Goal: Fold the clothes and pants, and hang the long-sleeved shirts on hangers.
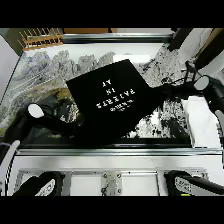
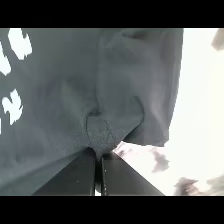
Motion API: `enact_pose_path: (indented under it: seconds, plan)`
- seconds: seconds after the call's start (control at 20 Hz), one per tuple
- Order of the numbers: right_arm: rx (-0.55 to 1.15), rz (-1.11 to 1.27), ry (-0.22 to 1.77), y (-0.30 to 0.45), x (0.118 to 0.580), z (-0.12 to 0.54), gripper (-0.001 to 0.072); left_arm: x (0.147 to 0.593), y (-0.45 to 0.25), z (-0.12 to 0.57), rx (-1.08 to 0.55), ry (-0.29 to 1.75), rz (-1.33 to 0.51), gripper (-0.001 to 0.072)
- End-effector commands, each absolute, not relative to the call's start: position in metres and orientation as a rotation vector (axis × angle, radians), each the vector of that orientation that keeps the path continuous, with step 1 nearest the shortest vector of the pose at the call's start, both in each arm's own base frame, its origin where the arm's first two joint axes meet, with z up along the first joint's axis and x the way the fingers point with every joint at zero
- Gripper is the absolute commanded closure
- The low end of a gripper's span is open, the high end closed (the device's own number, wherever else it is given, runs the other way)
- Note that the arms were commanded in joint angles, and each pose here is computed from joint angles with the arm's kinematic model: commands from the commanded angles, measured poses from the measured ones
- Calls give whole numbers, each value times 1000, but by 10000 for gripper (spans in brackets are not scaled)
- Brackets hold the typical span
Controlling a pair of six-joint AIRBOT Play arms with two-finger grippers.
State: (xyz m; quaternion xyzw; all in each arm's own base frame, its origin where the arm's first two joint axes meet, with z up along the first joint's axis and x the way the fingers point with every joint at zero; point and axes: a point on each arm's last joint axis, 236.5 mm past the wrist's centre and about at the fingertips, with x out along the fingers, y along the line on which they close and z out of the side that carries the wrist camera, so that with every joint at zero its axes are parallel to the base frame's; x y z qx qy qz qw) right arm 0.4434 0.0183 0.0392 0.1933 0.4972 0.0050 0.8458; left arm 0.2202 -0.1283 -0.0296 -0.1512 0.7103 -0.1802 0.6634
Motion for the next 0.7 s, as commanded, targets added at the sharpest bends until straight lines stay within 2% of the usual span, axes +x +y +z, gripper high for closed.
enact_pose_path:
  seconds: [0.0,0.05,0.1,0.15,0.2,0.3,0.5,0.65]
  plan:
    - [372,-33,999,-10,453,69,698,151,-223,-3,-359,1572,-721,699]
    - [369,-29,1019,-9,450,66,699,150,-237,-2,-329,1526,-727,617]
    - [369,-27,1039,-7,446,63,699,157,-244,1,-299,1470,-712,268]
    - [368,-26,1052,-7,444,62,699,175,-245,5,-280,1413,-674,61]
    - [368,-25,1060,-6,442,61,698,197,-239,11,-245,1359,-632,85]
    - [367,-22,1073,-5,440,59,698,260,-212,21,-206,1251,-509,86]
    - [330,13,1084,2,438,58,698,366,-130,-3,-373,1187,-214,86]
    - [322,27,1089,9,438,57,698,401,-76,-60,-500,1263,-48,86]
